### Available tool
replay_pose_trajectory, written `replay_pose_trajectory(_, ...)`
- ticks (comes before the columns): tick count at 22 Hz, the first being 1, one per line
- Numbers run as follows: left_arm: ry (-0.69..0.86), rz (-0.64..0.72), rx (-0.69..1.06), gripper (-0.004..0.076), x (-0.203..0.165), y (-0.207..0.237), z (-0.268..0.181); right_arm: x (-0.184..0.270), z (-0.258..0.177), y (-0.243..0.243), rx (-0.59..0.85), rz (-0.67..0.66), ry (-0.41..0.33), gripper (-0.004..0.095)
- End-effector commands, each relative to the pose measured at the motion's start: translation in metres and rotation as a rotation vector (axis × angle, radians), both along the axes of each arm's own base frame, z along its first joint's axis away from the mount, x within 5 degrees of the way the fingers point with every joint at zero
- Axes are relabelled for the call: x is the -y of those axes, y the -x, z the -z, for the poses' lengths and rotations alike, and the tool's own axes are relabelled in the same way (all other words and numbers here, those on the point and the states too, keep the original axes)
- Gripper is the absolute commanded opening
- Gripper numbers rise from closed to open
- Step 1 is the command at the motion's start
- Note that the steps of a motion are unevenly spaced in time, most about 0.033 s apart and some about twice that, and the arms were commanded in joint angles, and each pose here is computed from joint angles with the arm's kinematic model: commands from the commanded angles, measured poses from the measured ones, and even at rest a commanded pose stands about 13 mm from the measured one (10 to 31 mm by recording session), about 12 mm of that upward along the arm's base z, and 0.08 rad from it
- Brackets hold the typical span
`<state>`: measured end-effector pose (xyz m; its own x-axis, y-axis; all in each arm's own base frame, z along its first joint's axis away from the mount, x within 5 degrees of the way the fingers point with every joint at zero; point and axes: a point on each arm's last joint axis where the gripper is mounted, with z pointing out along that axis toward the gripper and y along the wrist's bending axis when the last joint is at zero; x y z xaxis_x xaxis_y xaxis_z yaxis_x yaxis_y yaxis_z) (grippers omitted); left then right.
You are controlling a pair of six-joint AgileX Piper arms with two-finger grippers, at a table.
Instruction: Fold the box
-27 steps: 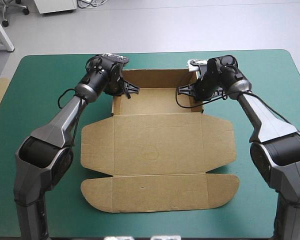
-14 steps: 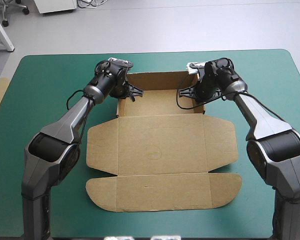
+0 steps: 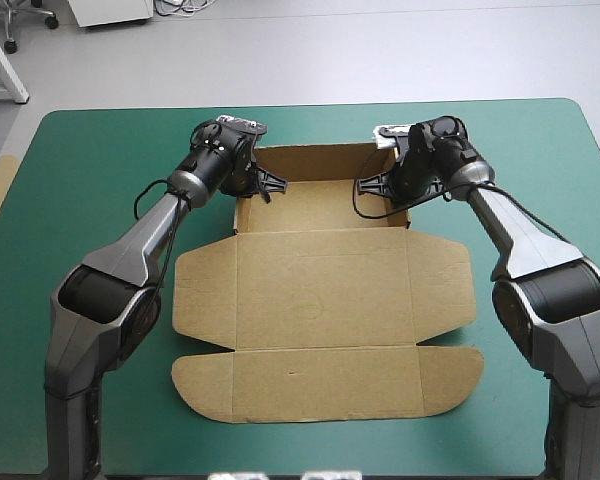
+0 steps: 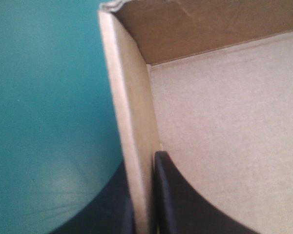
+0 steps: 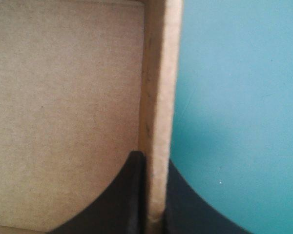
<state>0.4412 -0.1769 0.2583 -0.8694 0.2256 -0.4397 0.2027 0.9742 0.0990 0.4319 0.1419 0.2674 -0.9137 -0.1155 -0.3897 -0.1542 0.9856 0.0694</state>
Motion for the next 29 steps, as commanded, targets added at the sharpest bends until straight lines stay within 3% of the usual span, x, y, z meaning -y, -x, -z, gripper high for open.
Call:
replay_pose_trajectory(1, -0.112, 0.044, 0.089, -0.001, -0.011, -0.003, -0.018, 0.009, -0.035, 0.003, 0.114, -0.027, 0.034, 0.0007)
replay_pose_trajectory(3, -0.118, 0.04, 0.075, -0.001, -0.012, -0.002, -0.018, 0.009, -0.035, 0.004, 0.108, -0.031, 0.038, 0.0033)
replay_pose_trajectory(6, -0.14, 0.041, 0.067, 0.0013, -0.014, -0.001, -0.019, 0.007, -0.037, 0.005, 0.108, -0.042, 0.021, 0.0216)
replay_pose_trajectory(8, -0.134, 0.037, 0.063, 0.0147, -0.015, 0.001, -0.023, 0.007, -0.04, 0.007, 0.11, -0.041, 0.011, 0.0313)
replay_pose_trajectory(9, -0.128, 0.033, 0.054, 0.0288, -0.015, 0.004, -0.026, 0.007, -0.044, 0.009, 0.117, -0.041, 0.002, 0.0355)
replay_pose_trajectory(10, -0.13, 0.03, 0.049, 0.0375, -0.016, 0.005, -0.027, 0.007, -0.045, 0.009, 0.118, -0.041, -0.002, 0.0369)
replay_pose_trajectory(11, -0.13, 0.026, 0.05, 0.0526, -0.018, 0.008, -0.033, 0.007, -0.055, 0.013, 0.144, -0.04, -0.022, 0.0384)
replay_pose_trajectory(13, -0.11, 0.034, 0.077, 0.0605, -0.019, 0.014, -0.049, 0.009, -0.071, 0.019, 0.188, -0.039, -0.035, 0.0384)
replay_pose_trajectory(18, 0.008, 0.05, 0.192, 0.0603, -0.023, 0.039, -0.105, 0.012, -0.095, 0.036, 0.2, -0.047, -0.064, 0.0426)
replay_pose_trajectory(21, 0.009, 0.057, 0.186, 0.0603, -0.026, 0.046, -0.112, 0.013, -0.098, 0.04, 0.185, -0.048, -0.061, 0.0429)
replay_pose_trajectory(29, 0.052, 0.063, 0.224, 0.0558, -0.039, 0.081, -0.139, 0.023, -0.139, 0.074, 0.325, -0.077, -0.094, 0.0428)
